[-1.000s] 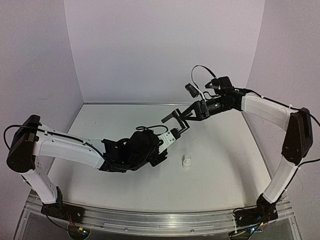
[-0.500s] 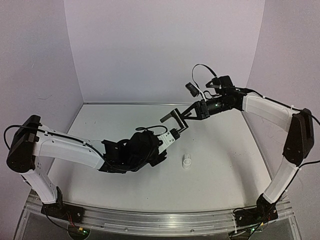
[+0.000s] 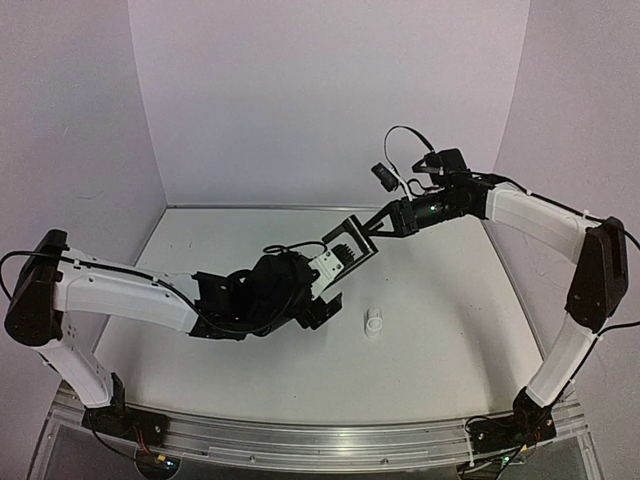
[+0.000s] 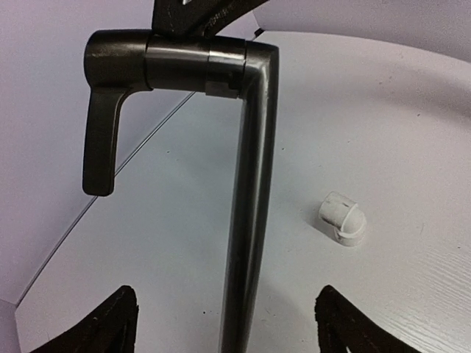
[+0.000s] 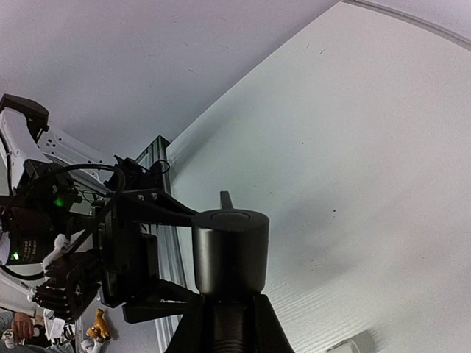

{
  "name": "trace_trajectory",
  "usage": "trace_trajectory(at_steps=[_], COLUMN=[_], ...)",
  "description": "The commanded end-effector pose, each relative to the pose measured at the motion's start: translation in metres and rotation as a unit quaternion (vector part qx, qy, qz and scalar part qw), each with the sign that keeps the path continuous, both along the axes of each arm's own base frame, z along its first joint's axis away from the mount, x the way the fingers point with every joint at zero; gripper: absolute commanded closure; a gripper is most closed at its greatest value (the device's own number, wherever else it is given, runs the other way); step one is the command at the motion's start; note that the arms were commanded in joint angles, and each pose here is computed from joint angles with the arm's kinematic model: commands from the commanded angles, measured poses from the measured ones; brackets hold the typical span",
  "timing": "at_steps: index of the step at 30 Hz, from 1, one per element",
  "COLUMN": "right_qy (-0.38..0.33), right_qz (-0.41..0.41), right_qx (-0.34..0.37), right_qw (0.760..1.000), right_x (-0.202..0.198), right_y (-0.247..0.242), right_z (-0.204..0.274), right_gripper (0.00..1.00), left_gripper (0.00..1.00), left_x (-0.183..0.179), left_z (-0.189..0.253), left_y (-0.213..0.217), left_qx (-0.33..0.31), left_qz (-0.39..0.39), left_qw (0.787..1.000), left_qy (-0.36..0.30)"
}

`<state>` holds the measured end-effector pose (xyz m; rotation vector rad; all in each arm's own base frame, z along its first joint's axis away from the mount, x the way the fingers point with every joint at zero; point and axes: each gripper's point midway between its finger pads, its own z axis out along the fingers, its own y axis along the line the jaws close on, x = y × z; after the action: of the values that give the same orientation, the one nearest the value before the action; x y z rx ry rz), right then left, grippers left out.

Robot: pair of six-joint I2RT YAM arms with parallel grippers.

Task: Install the water faucets

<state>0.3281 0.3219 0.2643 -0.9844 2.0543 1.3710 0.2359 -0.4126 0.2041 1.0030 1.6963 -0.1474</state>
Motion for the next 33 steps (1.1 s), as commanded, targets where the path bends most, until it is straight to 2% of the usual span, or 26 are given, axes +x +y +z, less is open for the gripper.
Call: trace_trajectory(at_steps=[1, 10, 13, 19, 25, 29, 33], right_qy=[-0.102, -0.167, -0.184, -0.194, -0.189, -0.182, -0.175], right_qz=[0.006, 0.031, 0.045, 0.086, 0.124, 0.144, 0.157], right_qx=[0.043, 0.058, 0.058, 0.054, 0.066, 0.082, 0.095], right_qw=[0.994, 0.984, 0.980, 0.976, 0.972, 0.969, 0.967], right_x=[-0.005, -0.016, -0.024, -0.046, -0.069, -0.081, -0.089], right_y=[-0.001, -0.004, -0.004, 0.002, 0.010, 0.014, 0.016], right_z=[0.069, 0.095, 0.100, 0.096, 0.104, 0.113, 0.121], right_gripper=[1.00, 1.00, 1.00, 1.00, 1.00, 1.00, 1.00], left_gripper=[0.09, 0.02, 0.01, 0.00, 0.01, 0.04, 0.05], left_x=[-0.017, -0.030, -0.034, -0.039, -0.041, -0.039, -0.037], left_z=[0.061, 0.092, 0.099, 0.094, 0.107, 0.106, 0.111], left_y=[0.011, 0.033, 0.036, 0.033, 0.030, 0.017, 0.009], left_qx=[-0.129, -0.231, -0.232, -0.193, -0.236, -0.240, -0.274], left_qz=[-0.055, -0.150, -0.175, -0.207, -0.269, -0.288, -0.304], left_qw=[0.990, 0.953, 0.944, 0.939, 0.906, 0.897, 0.885], left_qy=[0.024, 0.128, 0.154, 0.198, 0.226, 0.232, 0.222])
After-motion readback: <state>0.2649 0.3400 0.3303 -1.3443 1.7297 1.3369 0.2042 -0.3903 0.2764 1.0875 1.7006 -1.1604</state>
